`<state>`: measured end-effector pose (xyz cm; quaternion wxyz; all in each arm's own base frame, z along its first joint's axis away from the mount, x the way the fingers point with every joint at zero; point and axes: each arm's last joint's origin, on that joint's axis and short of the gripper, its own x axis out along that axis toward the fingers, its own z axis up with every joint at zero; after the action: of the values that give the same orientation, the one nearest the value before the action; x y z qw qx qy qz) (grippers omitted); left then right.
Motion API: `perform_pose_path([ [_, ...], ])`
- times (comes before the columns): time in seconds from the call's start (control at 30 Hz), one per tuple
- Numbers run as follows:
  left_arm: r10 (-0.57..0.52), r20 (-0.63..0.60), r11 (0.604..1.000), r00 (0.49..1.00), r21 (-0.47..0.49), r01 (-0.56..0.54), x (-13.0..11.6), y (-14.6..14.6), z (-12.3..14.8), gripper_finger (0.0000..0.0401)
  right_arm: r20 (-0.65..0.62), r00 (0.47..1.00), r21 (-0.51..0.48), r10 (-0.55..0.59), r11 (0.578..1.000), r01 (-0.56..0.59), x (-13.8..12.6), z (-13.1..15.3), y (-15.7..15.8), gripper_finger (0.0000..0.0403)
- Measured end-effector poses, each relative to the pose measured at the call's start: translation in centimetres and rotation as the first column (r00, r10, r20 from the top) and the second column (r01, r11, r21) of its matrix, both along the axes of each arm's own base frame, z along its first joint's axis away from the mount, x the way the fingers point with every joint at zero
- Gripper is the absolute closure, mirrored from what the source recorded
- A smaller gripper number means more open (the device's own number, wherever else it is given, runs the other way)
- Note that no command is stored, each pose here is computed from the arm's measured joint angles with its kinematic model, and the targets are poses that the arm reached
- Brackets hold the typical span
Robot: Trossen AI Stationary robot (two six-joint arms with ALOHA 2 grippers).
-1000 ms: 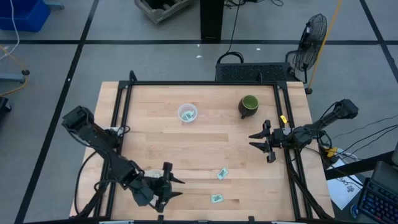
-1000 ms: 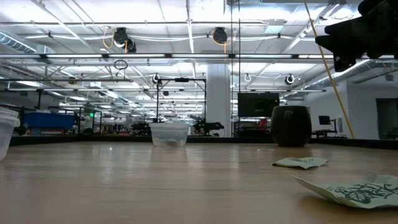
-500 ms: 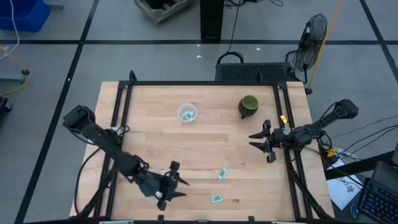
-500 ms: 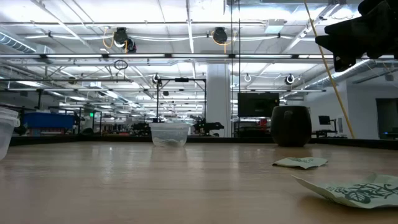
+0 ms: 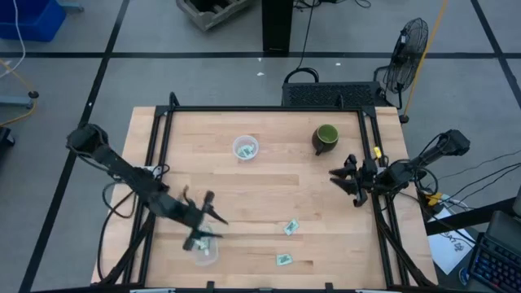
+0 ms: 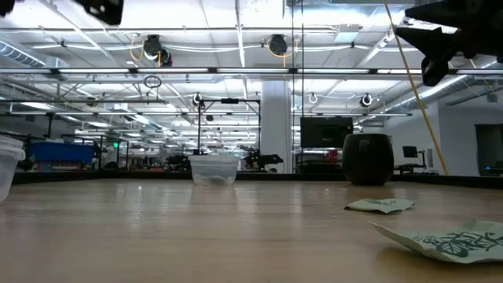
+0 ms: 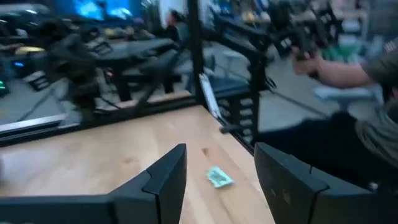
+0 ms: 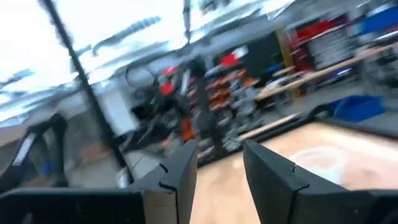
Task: Pick and place Stevia / Truvia into bins
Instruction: Put the stevia packet into the transparent circle container
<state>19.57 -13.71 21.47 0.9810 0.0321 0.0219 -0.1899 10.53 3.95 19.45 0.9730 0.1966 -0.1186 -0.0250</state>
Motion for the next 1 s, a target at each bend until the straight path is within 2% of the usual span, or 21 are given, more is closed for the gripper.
perform_pose_path([
  [0.07, 0.019, 0.049, 0.999, 0.999, -0.049, -0.017, -1.0, 1.0, -0.4, 0.0206, 0.02, 0.999, 0.011, -0.034, 0.999, 0.034, 0.0, 0.2, -0.2, 0.028],
  [0.17, 0.023, 0.088, 0.996, 0.996, -0.084, -0.015, -2.3, 2.0, -1.3, 0.0206, 0.015, 0.998, -0.027, 0.061, 0.998, -0.061, 0.4, 0.1, 0.2, 0.028],
  [0.23, 0.022, 0.106, 0.997, 0.994, -0.073, -0.014, -3.0, 2.5, -2.0, 0.0206, -0.044, 0.992, -0.066, 0.12, 0.99, -0.123, 1.0, -0.5, 0.8, 0.028],
  [0.33, 0.028, 0.144, 0.996, 0.989, -0.091, -0.014, -3.6, 3.0, -2.1, 0.0206, -0.193, 0.975, -0.142, 0.111, 0.98, -0.139, 2.1, -1.8, 1.6, 0.028],
  [0.47, 0.024, 0.118, 0.998, 0.993, -0.068, -0.016, -3.6, 3.3, -2.5, 0.0205, -0.299, 0.952, -0.24, 0.063, 0.961, -0.139, 5.5, -0.5, 3.3, 0.028],
  [0.67, -0.093, 0.105, 0.993, 0.99, -0.066, 0.1, -3.3, 3.6, -2.6, 0.0206, -0.536, 0.841, -0.445, -0.071, 0.87, -0.21, 12.1, -1.6, 6.9, 0.026],
  [0.73, -0.092, 0.097, 0.992, 0.991, -0.081, 0.1, -3.3, 3.7, -2.6, 0.0205, -0.632, 0.762, -0.497, -0.143, 0.829, -0.256, 13.4, -3.0, 7.7, 0.0245],
  [0.8, -0.088, 0.082, 0.992, 0.993, -0.088, 0.095, -3.2, 3.8, -2.7, 0.0206, -0.714, 0.678, -0.5, -0.175, 0.806, -0.318, 14.1, -4.6, 8.5, 0.0227],
  [0.83, -0.088, 0.076, 0.991, 0.993, -0.089, 0.095, -3.2, 3.7, -2.8, 0.0205, -0.736, 0.653, -0.491, -0.179, 0.805, -0.333, 14.4, -5.2, 8.9, 0.0218],
  [0.9, -0.089, 0.059, 0.991, 0.994, -0.093, 0.094, -3.2, 3.7, -2.9, 0.0206, -0.749, 0.642, -0.466, -0.164, 0.818, -0.336, 15.0, -5.6, 10.0, 0.02],
  [1.0, -0.09, 0.058, 0.991, 0.994, -0.091, 0.095, -3.2, 3.7, -2.9, 0.0205, -0.774, 0.613, -0.468, -0.16, 0.796, -0.383, 14.8, -6.8, 11.2, 0.0181],
])
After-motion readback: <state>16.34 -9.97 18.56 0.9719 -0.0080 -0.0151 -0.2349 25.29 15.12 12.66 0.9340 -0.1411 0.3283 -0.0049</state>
